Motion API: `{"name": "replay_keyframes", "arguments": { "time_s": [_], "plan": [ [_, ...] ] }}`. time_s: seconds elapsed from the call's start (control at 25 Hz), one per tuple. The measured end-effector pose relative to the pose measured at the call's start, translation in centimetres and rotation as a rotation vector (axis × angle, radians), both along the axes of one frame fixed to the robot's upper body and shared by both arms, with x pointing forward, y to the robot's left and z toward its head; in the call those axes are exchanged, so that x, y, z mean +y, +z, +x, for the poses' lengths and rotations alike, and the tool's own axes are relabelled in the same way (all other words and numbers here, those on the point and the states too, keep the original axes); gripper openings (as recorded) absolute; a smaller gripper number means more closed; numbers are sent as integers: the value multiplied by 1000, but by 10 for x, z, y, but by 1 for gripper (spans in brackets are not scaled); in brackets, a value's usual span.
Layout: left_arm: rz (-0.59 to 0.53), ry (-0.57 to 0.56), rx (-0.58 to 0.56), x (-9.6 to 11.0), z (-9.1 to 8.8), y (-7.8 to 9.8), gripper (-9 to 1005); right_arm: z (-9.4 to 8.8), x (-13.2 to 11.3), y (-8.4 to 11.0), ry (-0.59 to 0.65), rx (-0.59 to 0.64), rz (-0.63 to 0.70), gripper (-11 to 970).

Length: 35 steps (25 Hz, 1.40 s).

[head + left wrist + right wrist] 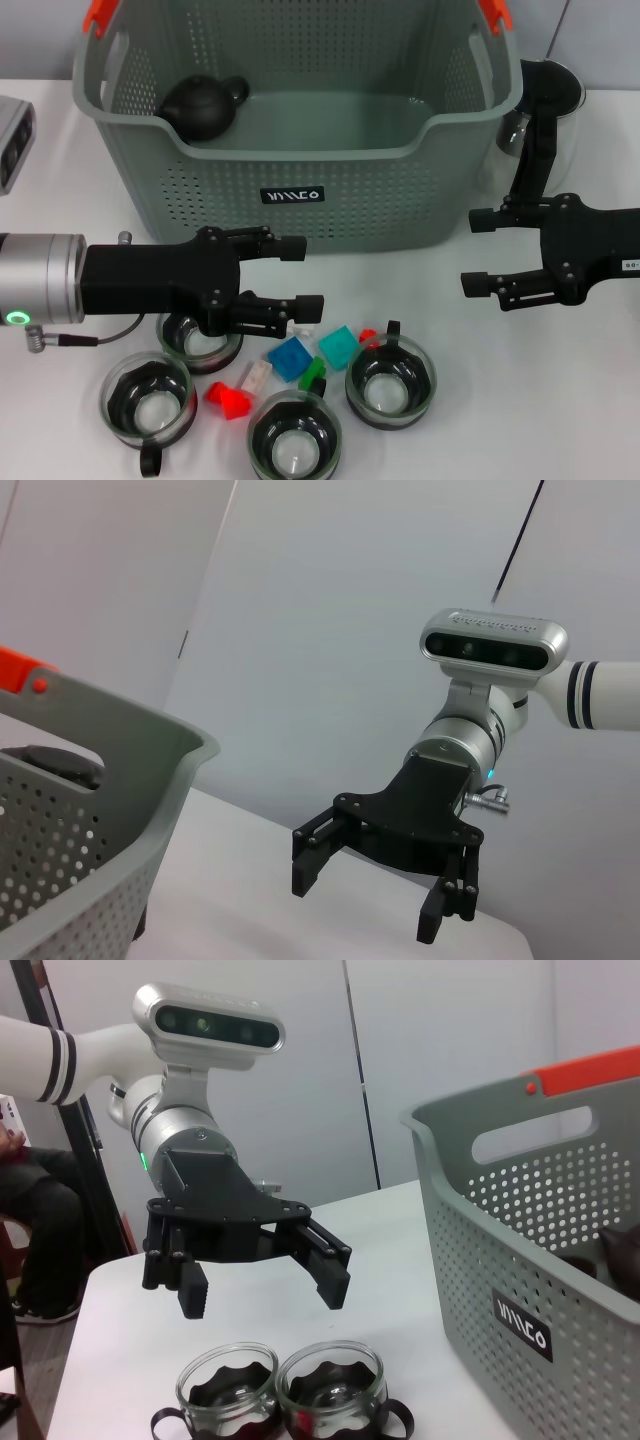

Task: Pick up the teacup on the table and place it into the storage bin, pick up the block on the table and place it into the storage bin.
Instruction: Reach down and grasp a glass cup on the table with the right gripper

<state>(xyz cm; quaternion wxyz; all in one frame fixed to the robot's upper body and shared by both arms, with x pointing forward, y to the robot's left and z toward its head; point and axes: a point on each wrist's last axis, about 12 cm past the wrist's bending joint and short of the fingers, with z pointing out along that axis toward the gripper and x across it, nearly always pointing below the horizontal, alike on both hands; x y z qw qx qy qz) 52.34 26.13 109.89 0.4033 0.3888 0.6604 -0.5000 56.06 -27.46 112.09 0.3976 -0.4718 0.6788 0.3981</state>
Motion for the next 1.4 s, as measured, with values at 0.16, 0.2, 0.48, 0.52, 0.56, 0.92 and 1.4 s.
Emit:
{"name": "replay_keyframes", "arguments": {
  "time_s": [0.16,0.2,0.48,0.52,0.56,0.92,1.4],
  "plan": [
    [-1,1,2,0,-1,-1,874,-1,-1,-1,-5,3,2,897],
    [-2,1,2,0,-1,-1,874,-1,-1,-1,-5,4,2,897],
    [-1,0,3,0,-1,-1,874,-2,-1,-2,-2,7,4,896],
    [-1,0,4,0,-1,-1,874,-2,-2,-1,-2,7,5,896],
    [-4,-5,4,0,-2,-1,874,-2,-2,-1,-1,4,3,896],
    [-35,-69,6,2,-9,5,874,-3,0,18,107,4,40,896],
    [-45,-53,13,10,-15,3,874,14,27,54,238,93,-147,895]
  ]
}}
